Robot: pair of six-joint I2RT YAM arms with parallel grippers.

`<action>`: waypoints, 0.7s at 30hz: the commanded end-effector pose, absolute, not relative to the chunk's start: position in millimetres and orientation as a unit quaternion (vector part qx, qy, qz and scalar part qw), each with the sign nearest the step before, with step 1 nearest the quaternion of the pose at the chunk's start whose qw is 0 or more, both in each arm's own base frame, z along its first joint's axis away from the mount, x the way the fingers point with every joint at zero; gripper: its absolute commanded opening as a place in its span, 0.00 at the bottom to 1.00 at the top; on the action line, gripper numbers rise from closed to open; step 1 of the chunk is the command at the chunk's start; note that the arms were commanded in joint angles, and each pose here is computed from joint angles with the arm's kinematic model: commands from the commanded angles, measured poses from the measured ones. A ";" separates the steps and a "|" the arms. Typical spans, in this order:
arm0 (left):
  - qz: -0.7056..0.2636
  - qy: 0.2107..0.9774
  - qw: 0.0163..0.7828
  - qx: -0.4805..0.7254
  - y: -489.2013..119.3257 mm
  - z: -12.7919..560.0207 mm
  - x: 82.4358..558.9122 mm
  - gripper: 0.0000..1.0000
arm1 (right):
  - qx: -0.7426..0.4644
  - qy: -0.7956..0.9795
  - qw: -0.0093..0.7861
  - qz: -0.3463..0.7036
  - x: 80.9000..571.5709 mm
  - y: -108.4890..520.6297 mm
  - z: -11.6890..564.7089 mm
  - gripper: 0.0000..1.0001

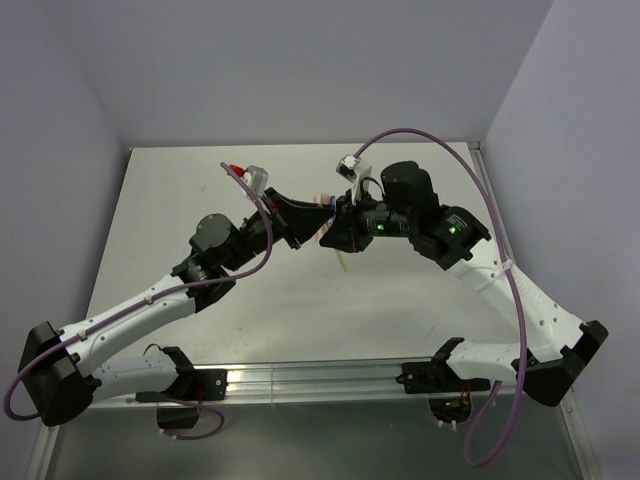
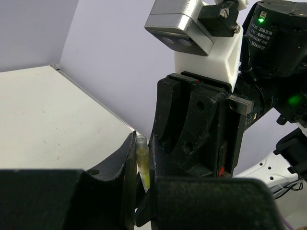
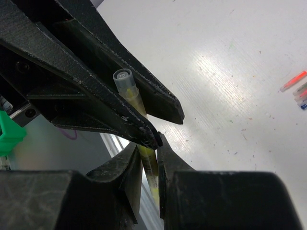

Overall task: Insert the pens into the pen caps
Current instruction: Press the pen cap onto the pen.

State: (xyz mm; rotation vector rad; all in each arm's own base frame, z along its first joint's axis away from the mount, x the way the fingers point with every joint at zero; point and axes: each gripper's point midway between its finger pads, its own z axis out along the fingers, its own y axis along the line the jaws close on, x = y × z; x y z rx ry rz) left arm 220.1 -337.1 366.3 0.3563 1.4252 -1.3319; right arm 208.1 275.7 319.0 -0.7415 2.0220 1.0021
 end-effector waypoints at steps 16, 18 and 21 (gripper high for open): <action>-0.519 0.731 0.371 0.241 -354.9 259.4 157.7 0.00 | -0.204 0.617 0.640 0.410 262.2 252.9 506.0 0.00; -0.521 0.718 0.403 0.225 -350.9 287.3 168.8 0.06 | -0.223 0.619 0.623 0.424 253.6 258.1 499.6 0.00; -0.521 0.700 0.453 0.183 -336.5 328.3 192.4 0.22 | -0.258 0.613 0.585 0.464 232.3 269.0 487.6 0.00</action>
